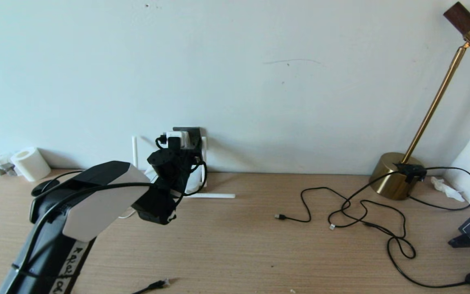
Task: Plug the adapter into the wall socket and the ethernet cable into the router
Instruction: Plug plug into socket
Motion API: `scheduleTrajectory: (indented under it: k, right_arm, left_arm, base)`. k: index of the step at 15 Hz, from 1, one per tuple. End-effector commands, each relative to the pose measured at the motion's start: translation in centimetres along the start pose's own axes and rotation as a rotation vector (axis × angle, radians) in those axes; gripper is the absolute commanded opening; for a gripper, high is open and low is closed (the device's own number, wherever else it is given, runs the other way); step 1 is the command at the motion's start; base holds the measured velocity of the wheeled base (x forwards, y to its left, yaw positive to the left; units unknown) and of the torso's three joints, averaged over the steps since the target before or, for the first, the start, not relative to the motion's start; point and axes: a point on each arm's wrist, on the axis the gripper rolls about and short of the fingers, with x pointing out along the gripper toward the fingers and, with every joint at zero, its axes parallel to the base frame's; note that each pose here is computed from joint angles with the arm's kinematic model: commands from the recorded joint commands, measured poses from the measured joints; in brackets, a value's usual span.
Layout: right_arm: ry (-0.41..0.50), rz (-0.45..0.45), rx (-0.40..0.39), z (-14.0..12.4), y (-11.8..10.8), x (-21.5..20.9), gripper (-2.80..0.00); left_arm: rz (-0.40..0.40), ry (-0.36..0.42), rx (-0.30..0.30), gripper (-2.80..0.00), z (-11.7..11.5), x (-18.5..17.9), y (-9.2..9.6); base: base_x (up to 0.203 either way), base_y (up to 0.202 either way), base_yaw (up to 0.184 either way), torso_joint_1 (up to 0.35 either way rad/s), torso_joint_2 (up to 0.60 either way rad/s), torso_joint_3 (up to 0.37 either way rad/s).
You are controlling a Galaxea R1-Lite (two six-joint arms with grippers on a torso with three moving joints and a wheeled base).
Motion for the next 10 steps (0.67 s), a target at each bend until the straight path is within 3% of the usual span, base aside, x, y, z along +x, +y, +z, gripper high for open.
scheduleTrajectory:
  k: [1,10]
  right_arm:
    - [-0.001,0.001,0.000,0.0,0.0,0.0,-2.80]
    - [0.001,0.001,0.000,0.0,0.0,0.0,-2.80]
  left_arm:
    - [0.007,-0.004,-0.001,0.00,0.4,-0.2,0.2]
    - [0.023,-0.002,0.000,0.00,2.6,-1.4,1.5]
  base:
    - [0.000,0.000,0.000,0.000,0.00,0.000]
    - [0.000,0.000,0.000,0.000,0.00,0.000]
